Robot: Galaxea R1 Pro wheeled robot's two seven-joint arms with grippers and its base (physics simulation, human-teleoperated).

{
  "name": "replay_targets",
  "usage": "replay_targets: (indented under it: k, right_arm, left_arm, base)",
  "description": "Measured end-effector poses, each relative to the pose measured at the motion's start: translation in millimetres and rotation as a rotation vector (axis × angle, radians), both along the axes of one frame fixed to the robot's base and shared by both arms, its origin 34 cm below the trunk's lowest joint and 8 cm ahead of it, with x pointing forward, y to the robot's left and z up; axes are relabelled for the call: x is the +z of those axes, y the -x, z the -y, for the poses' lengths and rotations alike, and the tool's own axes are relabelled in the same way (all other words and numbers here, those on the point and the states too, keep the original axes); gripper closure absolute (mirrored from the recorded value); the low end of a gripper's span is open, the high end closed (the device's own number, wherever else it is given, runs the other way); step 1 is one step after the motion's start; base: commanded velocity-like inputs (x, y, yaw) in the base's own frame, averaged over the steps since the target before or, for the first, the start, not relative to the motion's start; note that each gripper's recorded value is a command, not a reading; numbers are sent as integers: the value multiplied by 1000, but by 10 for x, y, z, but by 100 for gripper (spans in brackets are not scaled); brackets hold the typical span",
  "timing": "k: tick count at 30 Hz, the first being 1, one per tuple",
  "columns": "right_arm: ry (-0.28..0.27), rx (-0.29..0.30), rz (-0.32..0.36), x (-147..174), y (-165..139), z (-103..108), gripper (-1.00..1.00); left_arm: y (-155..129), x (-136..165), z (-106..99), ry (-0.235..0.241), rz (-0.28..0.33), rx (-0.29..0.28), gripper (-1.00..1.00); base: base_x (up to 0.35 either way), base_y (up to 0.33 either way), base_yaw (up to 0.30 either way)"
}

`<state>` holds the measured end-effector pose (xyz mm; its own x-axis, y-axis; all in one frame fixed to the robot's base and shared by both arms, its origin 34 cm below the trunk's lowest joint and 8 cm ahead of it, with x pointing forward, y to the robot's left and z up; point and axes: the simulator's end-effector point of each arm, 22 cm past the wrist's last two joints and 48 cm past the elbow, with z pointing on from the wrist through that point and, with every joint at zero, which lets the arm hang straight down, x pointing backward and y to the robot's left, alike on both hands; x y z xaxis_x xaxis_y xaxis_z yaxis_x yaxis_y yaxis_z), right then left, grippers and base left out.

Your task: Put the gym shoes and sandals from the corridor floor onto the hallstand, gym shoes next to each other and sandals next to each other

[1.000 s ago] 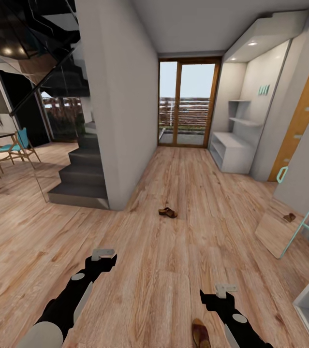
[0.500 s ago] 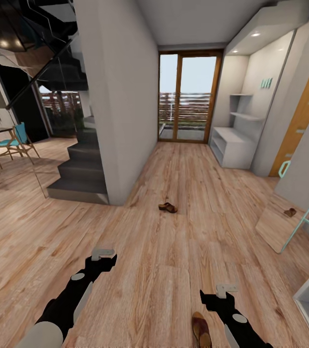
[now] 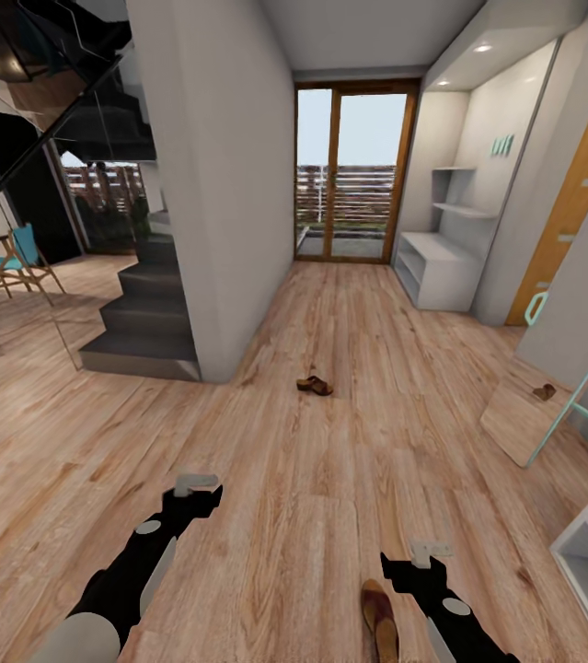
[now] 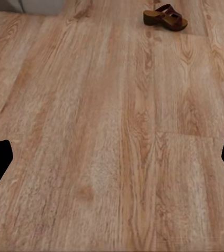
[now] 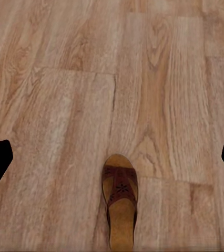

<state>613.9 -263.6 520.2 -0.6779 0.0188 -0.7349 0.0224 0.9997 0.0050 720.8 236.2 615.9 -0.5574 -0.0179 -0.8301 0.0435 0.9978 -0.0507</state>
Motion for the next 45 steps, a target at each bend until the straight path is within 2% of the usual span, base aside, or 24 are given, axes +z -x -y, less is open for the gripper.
replay_targets:
  k: [15,45]
  right_arm:
    - [1,-1,-21,-391,87,3,-100]
    - [1,-1,-30,-1054,206,3,-100]
  left_arm:
    - [66,-412,0,1,-20,1,-100]
    - [189,-1107,-3,1,-35,2,-100]
  base:
    - [0,0,-88]
    - [0,0,14]
